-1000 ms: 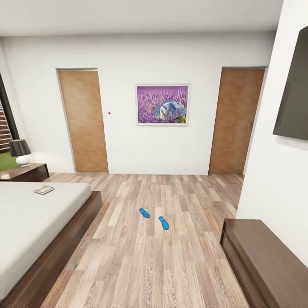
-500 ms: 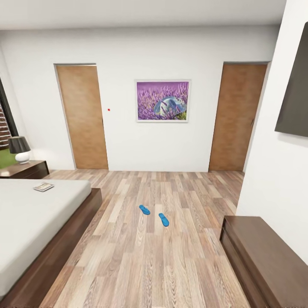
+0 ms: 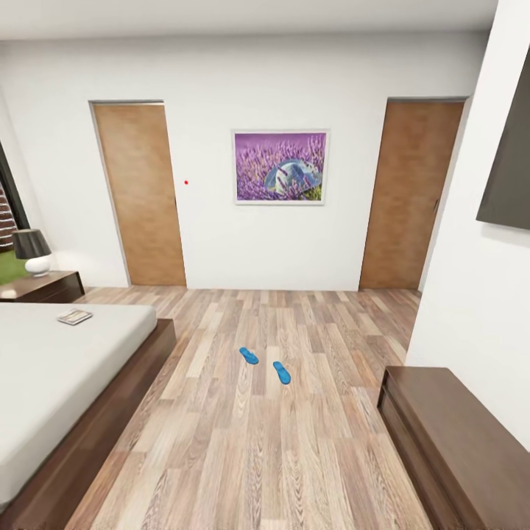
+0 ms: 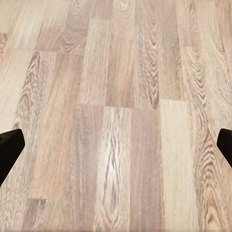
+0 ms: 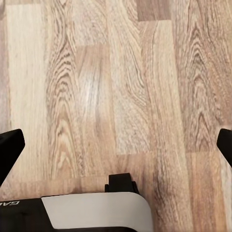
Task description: In the bedroom, move the book from the bed onto either nightstand, and place the two sandals side by side next to the bed.
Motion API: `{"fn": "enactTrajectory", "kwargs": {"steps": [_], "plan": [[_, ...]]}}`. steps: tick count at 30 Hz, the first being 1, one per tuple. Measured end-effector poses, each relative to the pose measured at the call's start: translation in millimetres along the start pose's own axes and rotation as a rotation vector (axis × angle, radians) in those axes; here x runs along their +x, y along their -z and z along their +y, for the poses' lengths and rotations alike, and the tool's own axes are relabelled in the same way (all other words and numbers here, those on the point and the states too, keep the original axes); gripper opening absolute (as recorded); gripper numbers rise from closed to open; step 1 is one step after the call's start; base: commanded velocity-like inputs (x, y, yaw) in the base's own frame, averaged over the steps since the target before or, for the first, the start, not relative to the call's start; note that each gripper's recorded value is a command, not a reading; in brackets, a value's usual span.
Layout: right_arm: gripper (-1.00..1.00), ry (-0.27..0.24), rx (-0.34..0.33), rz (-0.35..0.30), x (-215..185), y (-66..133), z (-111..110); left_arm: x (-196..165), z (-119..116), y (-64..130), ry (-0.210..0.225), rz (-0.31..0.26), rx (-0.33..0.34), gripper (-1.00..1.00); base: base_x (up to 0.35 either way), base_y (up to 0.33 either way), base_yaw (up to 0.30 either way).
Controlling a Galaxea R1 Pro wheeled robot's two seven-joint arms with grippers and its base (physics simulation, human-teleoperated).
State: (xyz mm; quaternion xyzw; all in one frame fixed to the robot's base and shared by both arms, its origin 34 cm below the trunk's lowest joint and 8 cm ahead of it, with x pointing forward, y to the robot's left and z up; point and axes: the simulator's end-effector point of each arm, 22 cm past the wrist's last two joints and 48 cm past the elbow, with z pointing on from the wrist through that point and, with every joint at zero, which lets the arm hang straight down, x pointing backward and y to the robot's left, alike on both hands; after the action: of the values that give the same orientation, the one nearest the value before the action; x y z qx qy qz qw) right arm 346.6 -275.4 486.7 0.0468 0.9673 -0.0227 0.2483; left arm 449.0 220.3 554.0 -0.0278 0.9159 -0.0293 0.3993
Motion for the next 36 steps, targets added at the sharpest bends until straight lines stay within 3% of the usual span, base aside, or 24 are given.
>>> {"fn": "enactTrajectory", "kwargs": {"steps": [36], "plan": [[1.0,0.004,0.005,0.057,23,-0.5,-2,23,2,-0.1,0.002,0.057,-0.004,1.0,0.0,0.0,0.0]]}}
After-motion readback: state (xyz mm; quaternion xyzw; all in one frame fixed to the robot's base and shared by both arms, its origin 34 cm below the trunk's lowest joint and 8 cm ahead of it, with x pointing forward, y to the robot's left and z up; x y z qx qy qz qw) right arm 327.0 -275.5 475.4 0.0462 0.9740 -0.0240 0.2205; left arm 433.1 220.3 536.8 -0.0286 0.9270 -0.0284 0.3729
